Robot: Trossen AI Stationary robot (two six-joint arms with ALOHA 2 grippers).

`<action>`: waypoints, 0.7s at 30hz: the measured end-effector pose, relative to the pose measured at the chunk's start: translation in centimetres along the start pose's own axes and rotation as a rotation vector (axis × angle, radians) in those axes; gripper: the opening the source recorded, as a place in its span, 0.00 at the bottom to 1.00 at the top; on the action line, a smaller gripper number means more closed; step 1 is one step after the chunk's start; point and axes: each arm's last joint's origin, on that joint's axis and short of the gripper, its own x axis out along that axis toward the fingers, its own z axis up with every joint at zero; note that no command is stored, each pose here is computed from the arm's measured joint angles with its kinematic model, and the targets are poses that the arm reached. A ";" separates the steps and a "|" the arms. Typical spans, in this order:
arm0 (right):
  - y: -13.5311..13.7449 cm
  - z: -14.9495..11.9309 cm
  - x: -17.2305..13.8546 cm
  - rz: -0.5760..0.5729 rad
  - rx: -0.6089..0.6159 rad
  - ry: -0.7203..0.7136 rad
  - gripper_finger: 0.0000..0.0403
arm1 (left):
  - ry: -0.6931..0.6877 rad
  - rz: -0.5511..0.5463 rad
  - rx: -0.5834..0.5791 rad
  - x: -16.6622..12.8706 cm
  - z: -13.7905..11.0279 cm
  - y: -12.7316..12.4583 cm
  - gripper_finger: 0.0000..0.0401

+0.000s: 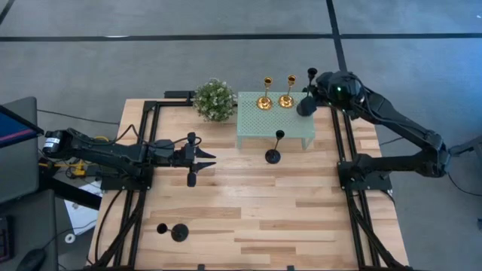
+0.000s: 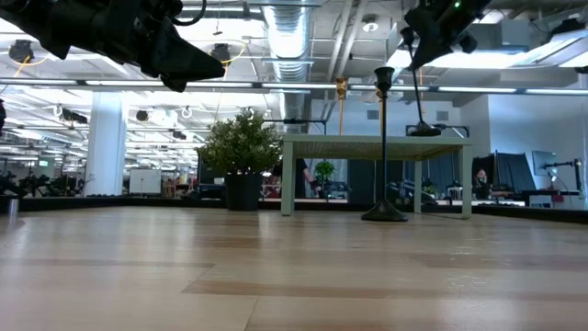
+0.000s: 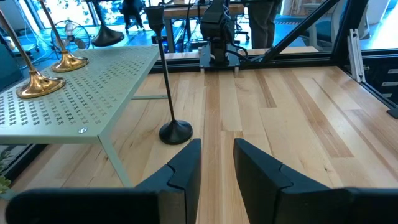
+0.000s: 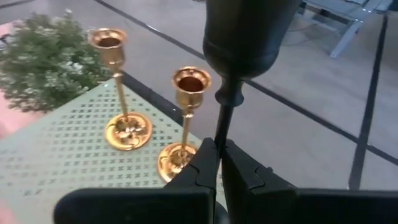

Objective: Pick & Place candle stick holders
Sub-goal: Put the top right black candle holder on the shelf

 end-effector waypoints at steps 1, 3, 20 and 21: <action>-0.1 0.0 0.3 -0.009 0.003 0.004 0.00 | 0.000 0.000 0.000 0.0 0.0 0.0 0.24; -0.3 0.1 0.8 -0.024 0.006 0.010 0.00 | 0.000 0.000 0.000 0.0 0.0 0.0 0.24; -2.2 0.7 3.0 -0.036 0.061 -0.012 0.00 | 0.000 0.000 0.000 0.0 0.0 0.0 0.24; -2.3 0.7 3.0 -0.034 0.063 -0.009 0.00 | 0.000 0.000 0.000 0.0 0.0 0.0 0.24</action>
